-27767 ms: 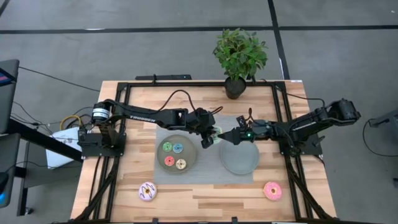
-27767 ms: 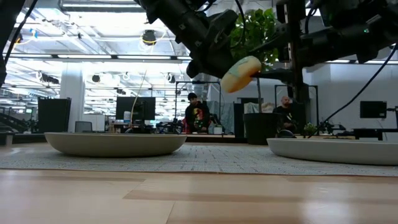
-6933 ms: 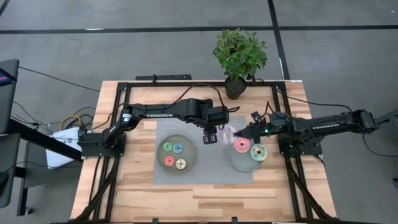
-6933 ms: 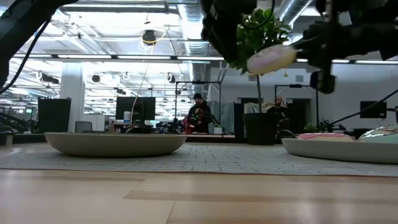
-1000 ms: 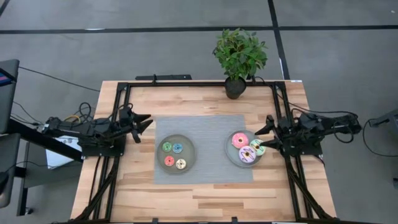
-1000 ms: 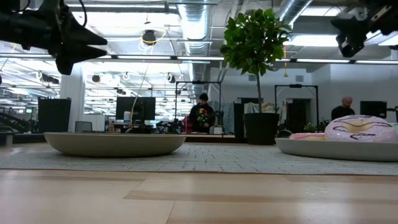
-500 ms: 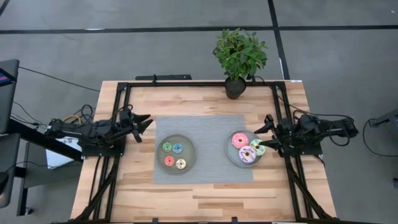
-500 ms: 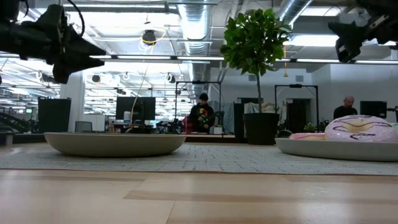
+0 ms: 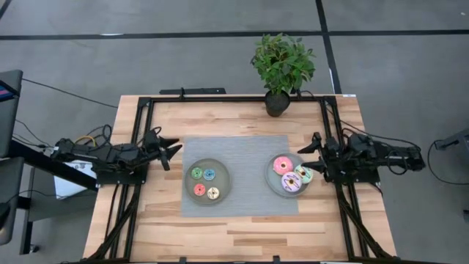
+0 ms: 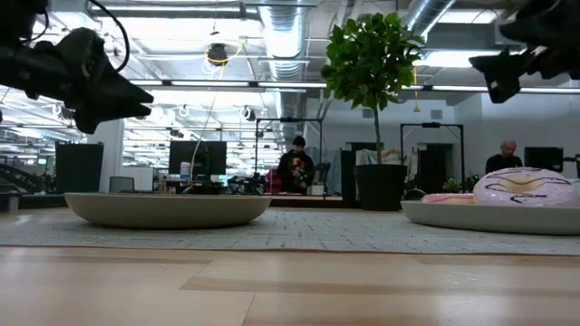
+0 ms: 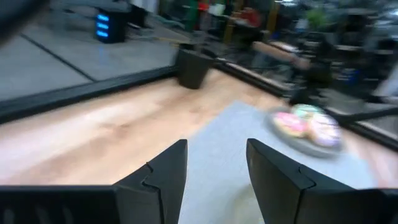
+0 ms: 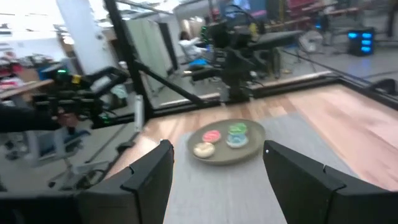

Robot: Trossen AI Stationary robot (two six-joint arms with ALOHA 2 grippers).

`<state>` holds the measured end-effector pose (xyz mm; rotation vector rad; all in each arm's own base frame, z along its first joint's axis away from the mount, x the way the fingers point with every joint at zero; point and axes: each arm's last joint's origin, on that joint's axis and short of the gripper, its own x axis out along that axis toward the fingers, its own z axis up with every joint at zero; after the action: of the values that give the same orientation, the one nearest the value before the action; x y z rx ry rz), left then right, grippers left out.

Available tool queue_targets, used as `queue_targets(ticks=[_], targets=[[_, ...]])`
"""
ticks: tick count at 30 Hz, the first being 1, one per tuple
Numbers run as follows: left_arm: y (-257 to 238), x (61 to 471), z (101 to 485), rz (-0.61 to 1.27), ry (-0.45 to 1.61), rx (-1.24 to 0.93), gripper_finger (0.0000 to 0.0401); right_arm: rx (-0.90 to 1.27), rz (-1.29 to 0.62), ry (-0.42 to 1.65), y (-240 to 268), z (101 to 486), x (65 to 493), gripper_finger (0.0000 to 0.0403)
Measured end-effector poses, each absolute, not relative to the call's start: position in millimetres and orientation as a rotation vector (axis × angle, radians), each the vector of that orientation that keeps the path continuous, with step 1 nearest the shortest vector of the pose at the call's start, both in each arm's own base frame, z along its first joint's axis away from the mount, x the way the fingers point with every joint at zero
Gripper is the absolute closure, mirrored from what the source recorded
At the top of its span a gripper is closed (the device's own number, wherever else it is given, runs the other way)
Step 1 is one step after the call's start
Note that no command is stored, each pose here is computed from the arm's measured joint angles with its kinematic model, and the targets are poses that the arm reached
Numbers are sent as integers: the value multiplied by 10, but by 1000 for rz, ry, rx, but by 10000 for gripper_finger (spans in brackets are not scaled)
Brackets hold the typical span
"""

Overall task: Pick & Place donuts
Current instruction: Return to Home Position

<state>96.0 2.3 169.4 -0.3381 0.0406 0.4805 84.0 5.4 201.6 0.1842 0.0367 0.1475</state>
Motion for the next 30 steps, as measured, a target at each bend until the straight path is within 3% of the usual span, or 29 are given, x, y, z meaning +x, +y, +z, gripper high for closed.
queue_targets(ticks=[11, 20, 30], targets=[[66, 993, 1649, 700, 38, -322, 244, 181, 41, 68, -41, 1975, 839, 165], [-12, 1029, 1642, 399, 79, -491, 244, 153, 215, 57, 7, 1997, 833, 165], [-48, 1049, 1698, 268, 54, -499, 244, 131, 366, 56, 49, 2006, 821, 165]])
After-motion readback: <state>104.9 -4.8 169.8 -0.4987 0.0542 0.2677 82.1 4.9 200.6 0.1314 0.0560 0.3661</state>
